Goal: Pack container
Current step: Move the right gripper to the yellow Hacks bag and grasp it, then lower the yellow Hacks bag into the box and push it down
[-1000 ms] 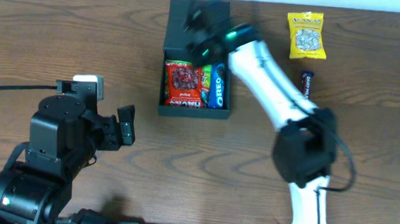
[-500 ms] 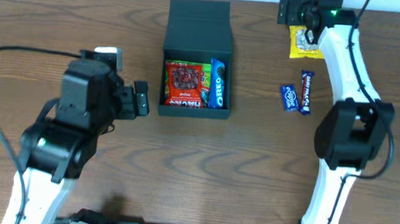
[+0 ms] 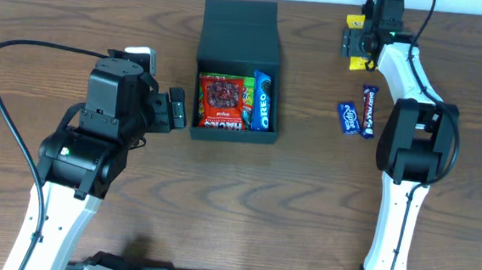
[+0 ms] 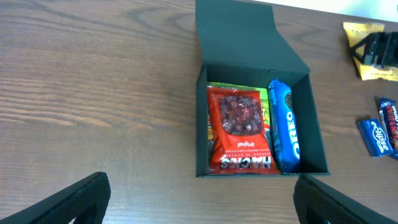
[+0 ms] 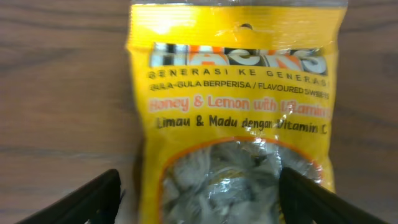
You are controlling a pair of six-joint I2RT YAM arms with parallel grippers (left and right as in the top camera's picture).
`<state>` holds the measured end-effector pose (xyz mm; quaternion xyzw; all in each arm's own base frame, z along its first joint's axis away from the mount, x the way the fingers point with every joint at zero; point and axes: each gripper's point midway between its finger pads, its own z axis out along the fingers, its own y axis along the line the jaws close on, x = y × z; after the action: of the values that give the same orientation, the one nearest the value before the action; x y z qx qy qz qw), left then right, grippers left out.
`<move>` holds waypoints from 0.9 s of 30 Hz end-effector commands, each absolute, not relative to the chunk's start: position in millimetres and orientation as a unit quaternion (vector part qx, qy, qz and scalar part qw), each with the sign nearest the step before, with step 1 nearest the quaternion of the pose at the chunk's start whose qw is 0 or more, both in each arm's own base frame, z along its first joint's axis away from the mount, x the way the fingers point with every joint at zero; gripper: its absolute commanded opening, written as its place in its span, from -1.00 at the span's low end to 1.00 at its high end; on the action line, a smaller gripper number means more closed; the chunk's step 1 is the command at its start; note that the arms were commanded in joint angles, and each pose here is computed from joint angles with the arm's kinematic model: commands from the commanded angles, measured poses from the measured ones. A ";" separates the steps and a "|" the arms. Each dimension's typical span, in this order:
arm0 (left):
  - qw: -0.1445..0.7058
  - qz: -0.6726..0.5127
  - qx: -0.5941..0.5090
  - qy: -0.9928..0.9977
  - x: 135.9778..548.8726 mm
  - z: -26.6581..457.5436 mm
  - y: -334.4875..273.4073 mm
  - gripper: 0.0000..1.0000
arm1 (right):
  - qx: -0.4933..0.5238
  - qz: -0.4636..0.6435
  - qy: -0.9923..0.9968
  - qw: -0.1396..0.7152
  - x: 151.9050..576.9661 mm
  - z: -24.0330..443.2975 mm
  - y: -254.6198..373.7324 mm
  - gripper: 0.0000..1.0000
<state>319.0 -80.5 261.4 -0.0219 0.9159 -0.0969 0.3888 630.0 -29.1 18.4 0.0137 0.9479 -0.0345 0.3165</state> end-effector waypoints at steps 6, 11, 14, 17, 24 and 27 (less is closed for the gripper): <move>0.397 -0.098 -0.016 0.912 322.0 267.9 -81.3 0.90 | 0.026 -0.033 0.958 0.284 619.1 -8.7 -35.3 -0.59; 0.397 -0.097 -0.016 0.913 321.9 267.8 -81.3 0.90 | 0.045 -0.025 0.956 0.288 617.5 8.0 -30.6 -0.98; 0.397 -0.097 -0.016 0.913 321.9 267.8 -81.3 0.90 | 0.042 -0.017 0.953 0.300 615.6 41.4 -18.8 -0.97; 0.397 -0.097 -0.016 0.913 321.8 267.7 -81.3 0.91 | 0.024 -0.010 0.948 0.316 606.4 93.8 5.3 -0.97; 0.399 -0.101 -0.014 0.911 318.5 270.8 -81.5 0.91 | 0.043 0.042 0.948 0.313 552.1 182.5 86.0 -0.98; 0.410 -0.124 -0.005 0.903 311.3 282.8 -87.1 0.90 | 0.056 0.064 0.955 0.284 521.7 192.1 124.6 -0.97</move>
<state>317.3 -82.3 262.5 -0.0193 0.9155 -0.1029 0.3884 539.8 91.3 165.6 0.0201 0.9595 0.0276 0.2798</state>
